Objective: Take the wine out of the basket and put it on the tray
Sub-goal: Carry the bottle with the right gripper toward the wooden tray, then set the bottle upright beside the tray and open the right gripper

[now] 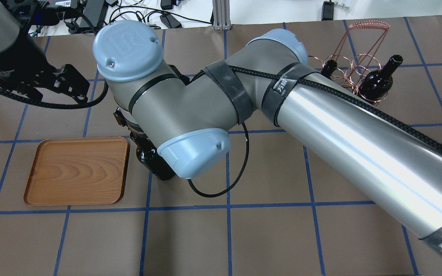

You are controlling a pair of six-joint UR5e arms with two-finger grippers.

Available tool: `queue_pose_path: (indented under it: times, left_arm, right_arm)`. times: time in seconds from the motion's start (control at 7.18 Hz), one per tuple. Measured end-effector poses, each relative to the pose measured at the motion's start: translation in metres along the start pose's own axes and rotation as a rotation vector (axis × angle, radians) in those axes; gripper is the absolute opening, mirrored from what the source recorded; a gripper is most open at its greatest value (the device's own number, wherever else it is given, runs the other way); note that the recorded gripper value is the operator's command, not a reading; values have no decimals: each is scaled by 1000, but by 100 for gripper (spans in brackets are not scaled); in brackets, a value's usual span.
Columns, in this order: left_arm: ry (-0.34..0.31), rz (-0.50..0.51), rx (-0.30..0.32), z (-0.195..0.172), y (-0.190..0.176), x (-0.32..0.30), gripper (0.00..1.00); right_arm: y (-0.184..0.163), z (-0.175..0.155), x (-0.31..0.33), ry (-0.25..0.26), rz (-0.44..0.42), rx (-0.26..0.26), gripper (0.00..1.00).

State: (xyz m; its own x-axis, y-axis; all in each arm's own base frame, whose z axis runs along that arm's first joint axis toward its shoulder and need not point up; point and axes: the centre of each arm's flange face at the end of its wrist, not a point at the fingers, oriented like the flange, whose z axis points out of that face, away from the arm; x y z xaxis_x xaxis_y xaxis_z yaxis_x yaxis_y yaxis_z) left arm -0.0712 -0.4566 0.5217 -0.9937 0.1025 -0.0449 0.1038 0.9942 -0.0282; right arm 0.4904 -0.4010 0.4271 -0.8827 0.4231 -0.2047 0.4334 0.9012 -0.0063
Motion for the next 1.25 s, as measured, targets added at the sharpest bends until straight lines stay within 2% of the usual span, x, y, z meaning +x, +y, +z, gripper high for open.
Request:
queue_pose_path:
  times: [0.14, 0.28, 0.42, 0.7, 0.98, 1.11, 1.25]
  left_arm:
    - [0, 1, 1, 0, 0, 0, 100]
    - [-1, 2, 1, -1, 0, 0, 100]
    - [-3, 2, 1, -1, 0, 0, 100]
    - [-1, 2, -7, 2, -2, 0, 100]
    - [11, 9, -36, 12, -5, 3, 100]
    - [21, 15, -54, 17, -4, 8, 100]
    - [28, 23, -70, 21, -1, 16, 100]
  right_arm:
    - [-6, -15, 6, -2, 9, 16, 100]
    - [-18, -29, 17, 20, -1, 42, 100]
    - [-33, -44, 31, 45, -45, 67, 100]
    - [-71, -81, 69, 90, -165, 78, 100]
    - [-108, -112, 112, 131, -319, 55, 100]
    - [-125, -125, 130, 142, -400, 50, 100]
    - [-146, -137, 149, 145, -442, 58, 100]
